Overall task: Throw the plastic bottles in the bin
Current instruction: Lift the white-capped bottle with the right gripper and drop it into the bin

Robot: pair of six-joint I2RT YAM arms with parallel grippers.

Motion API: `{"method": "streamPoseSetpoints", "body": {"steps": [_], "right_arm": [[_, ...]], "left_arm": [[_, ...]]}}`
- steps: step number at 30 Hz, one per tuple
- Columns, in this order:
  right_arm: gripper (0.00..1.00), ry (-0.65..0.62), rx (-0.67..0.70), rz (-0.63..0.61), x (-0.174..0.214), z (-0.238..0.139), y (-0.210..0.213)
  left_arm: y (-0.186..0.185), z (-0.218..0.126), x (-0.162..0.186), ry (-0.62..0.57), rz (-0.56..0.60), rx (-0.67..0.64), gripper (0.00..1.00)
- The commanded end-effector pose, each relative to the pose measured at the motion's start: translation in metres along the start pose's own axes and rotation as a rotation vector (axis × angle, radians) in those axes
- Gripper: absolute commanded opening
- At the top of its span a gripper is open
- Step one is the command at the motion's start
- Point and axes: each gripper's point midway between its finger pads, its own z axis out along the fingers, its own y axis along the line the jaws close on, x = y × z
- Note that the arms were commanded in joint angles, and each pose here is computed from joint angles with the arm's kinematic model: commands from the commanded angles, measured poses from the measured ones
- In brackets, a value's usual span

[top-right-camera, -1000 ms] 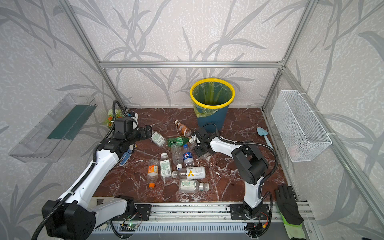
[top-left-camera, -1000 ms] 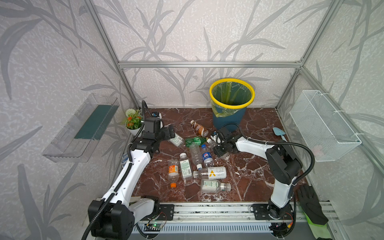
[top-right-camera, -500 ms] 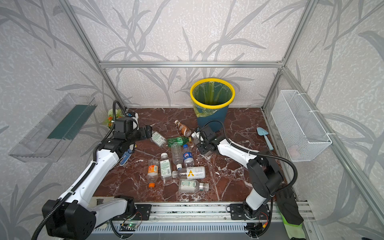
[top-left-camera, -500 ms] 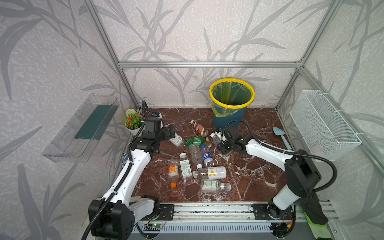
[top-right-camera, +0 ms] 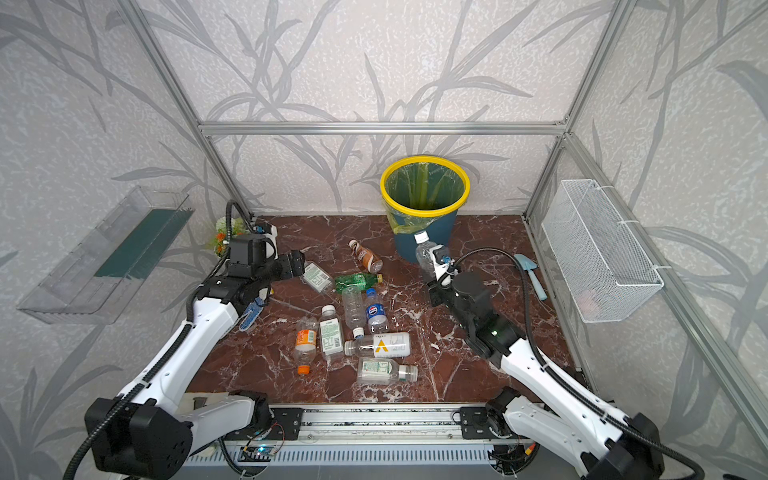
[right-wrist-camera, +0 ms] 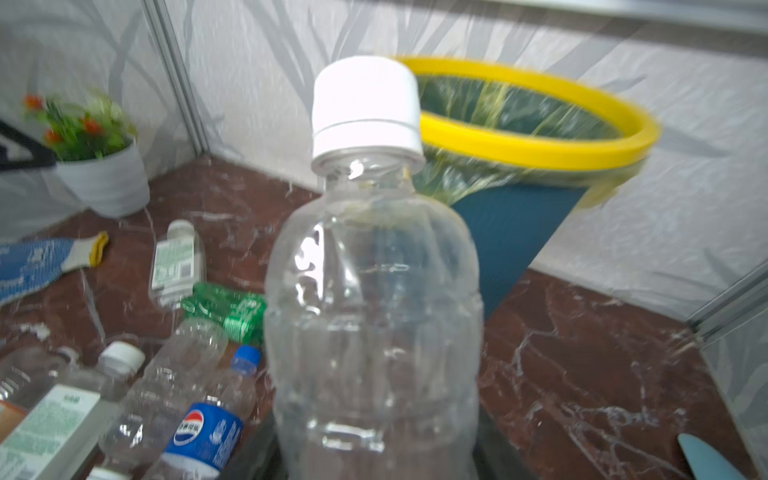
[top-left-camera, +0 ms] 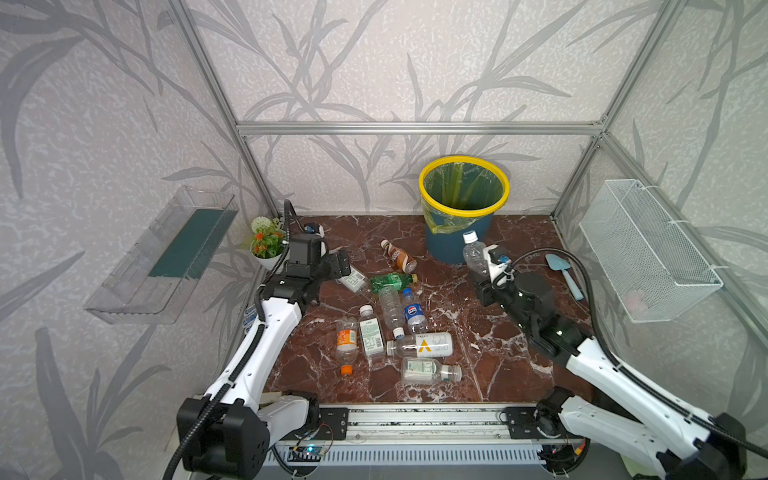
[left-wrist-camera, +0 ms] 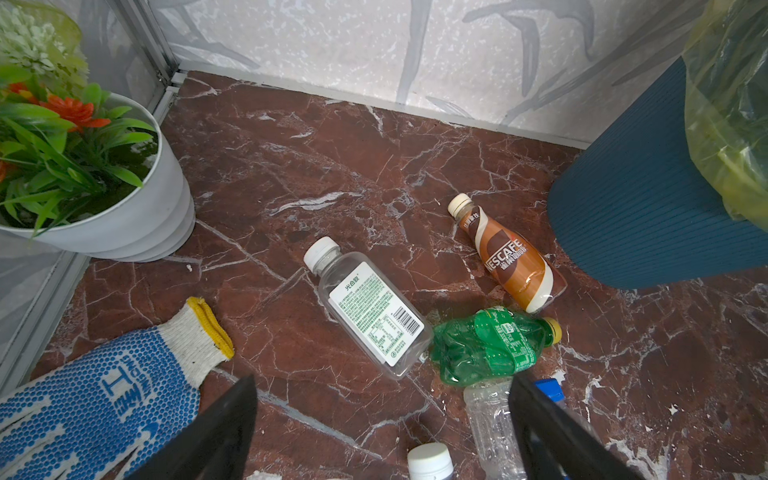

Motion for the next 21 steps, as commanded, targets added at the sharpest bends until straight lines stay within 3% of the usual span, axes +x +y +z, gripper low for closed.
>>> {"method": "streamPoseSetpoints", "body": {"steps": [1,4,7,9,11,14,16,19,21], "right_arm": [[0.51,-0.341,0.123,0.015,-0.071,-0.038,-0.03],[0.51,-0.476,0.154,-0.002,-0.107,-0.058,-0.037],[0.52,-0.522,0.164,-0.038,-0.149,-0.046,-0.035],[0.53,-0.423,0.149,-0.032,-0.173,-0.01,-0.035],[0.55,-0.268,0.04,-0.015,-0.19,0.048,-0.023],[0.6,-0.027,-0.002,-0.045,-0.183,0.138,-0.022],[0.63,0.047,0.025,-0.017,-0.178,0.178,-0.04],[0.95,0.092,0.042,0.027,-0.165,0.206,-0.061],[0.99,0.101,0.046,0.02,-0.162,0.208,-0.062]], "left_arm": [[0.001,-0.001,-0.002,0.006,-0.006,-0.003,0.94],[0.002,-0.001,-0.003,0.007,-0.003,-0.005,0.94],[0.002,-0.004,-0.005,-0.002,-0.01,-0.006,0.94],[0.002,-0.006,-0.006,-0.008,-0.021,-0.007,0.94],[0.002,-0.009,-0.005,-0.009,-0.04,-0.007,0.94],[0.006,-0.009,0.007,0.031,-0.095,-0.022,0.98],[0.005,-0.007,0.025,0.102,-0.101,-0.015,0.99],[0.011,-0.01,0.056,0.193,-0.15,-0.035,0.99],[0.012,-0.016,0.074,0.218,-0.19,-0.026,0.99]]}}
